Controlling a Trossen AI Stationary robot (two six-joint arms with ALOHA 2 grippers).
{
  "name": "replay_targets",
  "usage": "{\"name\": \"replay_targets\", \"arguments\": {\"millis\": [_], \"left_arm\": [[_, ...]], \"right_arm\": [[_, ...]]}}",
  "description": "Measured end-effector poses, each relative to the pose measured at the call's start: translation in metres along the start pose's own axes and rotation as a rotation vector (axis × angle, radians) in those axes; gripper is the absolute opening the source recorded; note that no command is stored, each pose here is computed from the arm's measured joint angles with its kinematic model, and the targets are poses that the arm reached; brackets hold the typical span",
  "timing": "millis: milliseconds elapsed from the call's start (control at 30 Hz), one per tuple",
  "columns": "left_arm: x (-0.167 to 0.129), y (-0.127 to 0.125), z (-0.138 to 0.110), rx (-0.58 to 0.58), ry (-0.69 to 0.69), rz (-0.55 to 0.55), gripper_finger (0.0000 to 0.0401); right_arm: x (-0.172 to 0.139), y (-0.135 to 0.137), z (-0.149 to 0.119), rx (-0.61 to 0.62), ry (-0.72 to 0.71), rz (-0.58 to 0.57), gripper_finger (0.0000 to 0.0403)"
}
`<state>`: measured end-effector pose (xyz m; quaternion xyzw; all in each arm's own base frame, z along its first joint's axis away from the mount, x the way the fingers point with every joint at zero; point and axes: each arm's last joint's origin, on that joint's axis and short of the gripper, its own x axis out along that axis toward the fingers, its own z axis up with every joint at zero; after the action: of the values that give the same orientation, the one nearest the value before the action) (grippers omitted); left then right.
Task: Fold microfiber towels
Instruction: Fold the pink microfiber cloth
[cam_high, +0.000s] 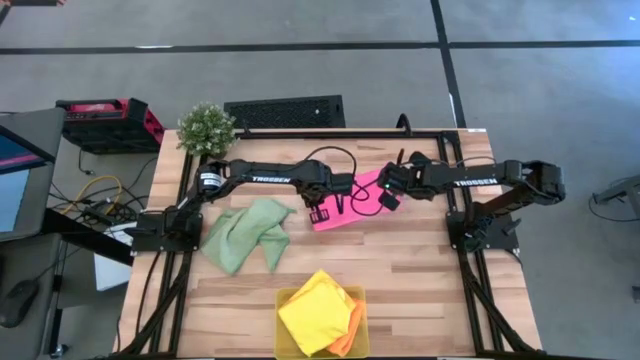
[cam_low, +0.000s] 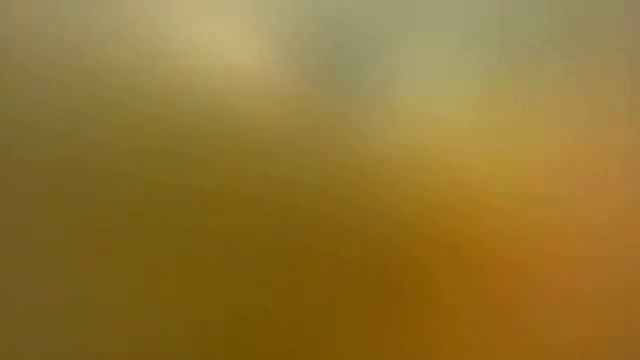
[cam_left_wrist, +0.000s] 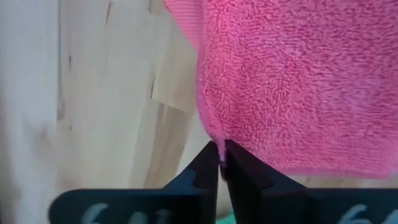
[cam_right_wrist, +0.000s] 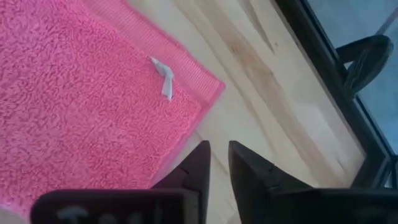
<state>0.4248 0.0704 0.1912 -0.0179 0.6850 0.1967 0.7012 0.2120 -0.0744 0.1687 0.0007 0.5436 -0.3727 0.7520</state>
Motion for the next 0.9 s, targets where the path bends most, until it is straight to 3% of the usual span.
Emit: {"name": "replay_targets", "arguments": {"millis": [367,633,900], "left_arm": [[0.0,0.002,0.0,0.005,-0.011,0.071,0.0109],[-0.013,0.0,-0.007,-0.067,0.075,0.022,0.0128],[-0.018,-0.059,-0.019,0.19,0.031,-0.026,0.0127]], "right_arm": [[0.001,-0.002,0.004,-0.022,-0.028,0.004,0.0184],[-0.02,-0.008,0.015,-0.001,0.051,0.0,0.023],[-0.064,0.003,0.006,-0.014,-0.012,0.074,0.0233]]}}
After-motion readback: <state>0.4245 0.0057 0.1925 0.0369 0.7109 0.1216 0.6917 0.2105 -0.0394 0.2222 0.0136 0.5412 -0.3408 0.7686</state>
